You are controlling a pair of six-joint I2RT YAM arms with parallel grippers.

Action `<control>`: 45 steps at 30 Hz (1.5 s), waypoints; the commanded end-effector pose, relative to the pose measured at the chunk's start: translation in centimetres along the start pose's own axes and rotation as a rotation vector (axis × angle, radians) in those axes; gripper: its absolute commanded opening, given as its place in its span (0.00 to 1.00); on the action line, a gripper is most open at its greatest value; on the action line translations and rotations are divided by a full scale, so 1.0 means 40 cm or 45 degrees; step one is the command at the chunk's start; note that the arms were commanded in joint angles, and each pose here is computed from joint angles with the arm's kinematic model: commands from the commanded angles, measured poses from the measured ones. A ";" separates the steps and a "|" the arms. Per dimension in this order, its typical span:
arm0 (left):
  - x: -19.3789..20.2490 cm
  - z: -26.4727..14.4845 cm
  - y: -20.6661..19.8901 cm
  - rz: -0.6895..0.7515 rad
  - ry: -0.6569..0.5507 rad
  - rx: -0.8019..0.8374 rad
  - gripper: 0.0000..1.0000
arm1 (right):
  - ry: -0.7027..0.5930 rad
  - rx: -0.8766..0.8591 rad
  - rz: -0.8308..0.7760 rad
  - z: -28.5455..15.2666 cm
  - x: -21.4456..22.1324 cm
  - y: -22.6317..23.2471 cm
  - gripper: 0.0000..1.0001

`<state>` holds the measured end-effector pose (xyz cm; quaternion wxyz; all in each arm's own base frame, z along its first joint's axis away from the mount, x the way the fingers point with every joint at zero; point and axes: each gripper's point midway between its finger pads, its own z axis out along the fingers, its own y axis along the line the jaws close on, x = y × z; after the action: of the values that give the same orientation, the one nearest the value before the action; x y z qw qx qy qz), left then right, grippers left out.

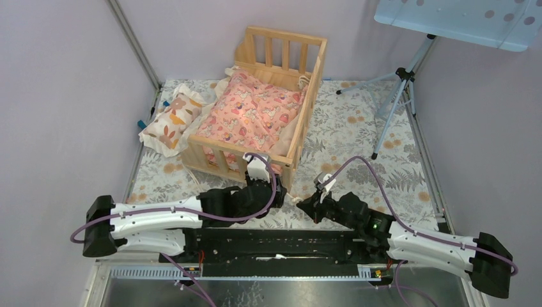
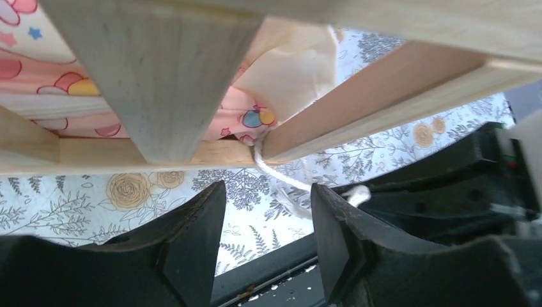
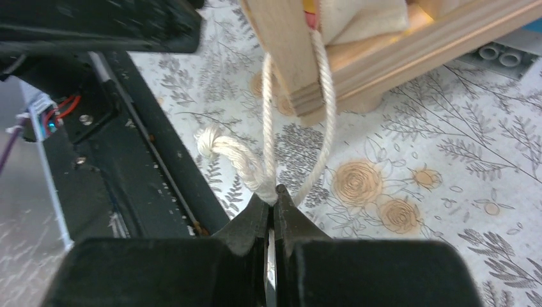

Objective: Set up the pet bed
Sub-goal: Tie the ropes to the bed frame.

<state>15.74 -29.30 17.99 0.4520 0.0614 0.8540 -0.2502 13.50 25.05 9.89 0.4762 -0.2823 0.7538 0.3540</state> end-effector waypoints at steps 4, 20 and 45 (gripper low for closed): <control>-0.013 0.032 -0.011 -0.159 -0.084 -0.026 0.53 | -0.019 -0.176 -0.037 -0.016 -0.012 0.061 0.00; 0.084 0.094 -0.017 -0.355 0.002 -0.066 0.33 | -0.068 -0.235 -0.138 -0.008 -0.020 0.073 0.00; 0.104 0.086 -0.037 -0.490 -0.260 -0.066 0.38 | -0.094 -0.192 -0.104 -0.010 -0.029 0.061 0.00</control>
<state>14.35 -32.39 12.16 0.4508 -0.0849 0.8420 -0.2838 11.90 26.03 10.74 0.4841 -0.3409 0.7049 0.3905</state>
